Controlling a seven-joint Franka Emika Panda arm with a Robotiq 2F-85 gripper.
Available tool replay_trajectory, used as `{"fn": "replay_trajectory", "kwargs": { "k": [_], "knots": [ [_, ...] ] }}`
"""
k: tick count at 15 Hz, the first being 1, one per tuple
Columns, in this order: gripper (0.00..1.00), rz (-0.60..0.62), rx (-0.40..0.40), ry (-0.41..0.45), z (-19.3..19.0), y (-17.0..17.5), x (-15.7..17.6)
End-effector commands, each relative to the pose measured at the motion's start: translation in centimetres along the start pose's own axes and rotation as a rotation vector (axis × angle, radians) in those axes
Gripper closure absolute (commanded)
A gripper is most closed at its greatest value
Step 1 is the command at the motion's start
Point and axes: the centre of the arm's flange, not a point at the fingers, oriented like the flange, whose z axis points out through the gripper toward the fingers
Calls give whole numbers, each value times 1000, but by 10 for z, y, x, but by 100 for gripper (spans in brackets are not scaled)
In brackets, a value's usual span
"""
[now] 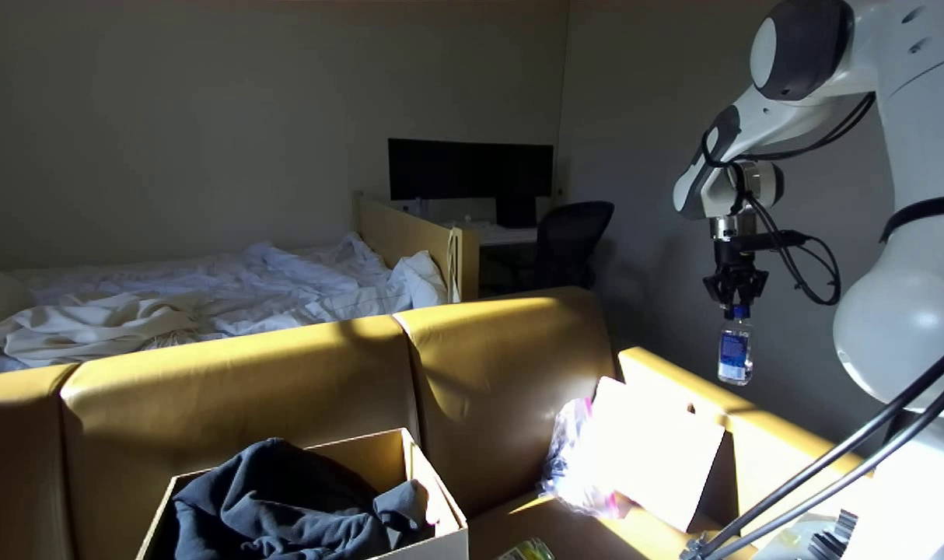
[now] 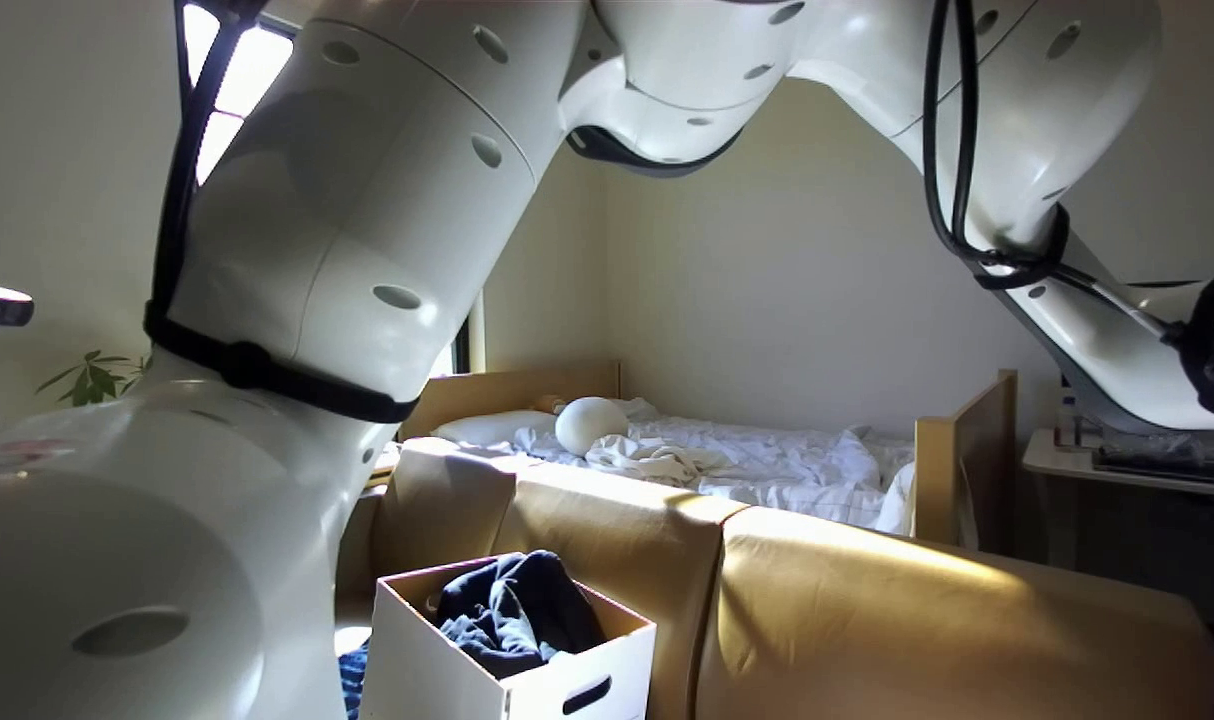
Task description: Put the water bottle in the box.
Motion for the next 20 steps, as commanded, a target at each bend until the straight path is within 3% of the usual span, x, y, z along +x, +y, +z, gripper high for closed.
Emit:
{"fn": "replay_trajectory", "kwargs": {
  "k": [1, 6, 12, 15, 20],
  "knots": [
    [85, -76, -62, 40, -49, -35, -27],
    [86, -199, -70, 104, -126, -133, -39],
    [86, -333, -100, 217, -221, -261, -87],
    [87, -392, -67, 243, -243, -308, -116],
    [86, -499, -26, 255, -241, -364, -147]
  ]
}}
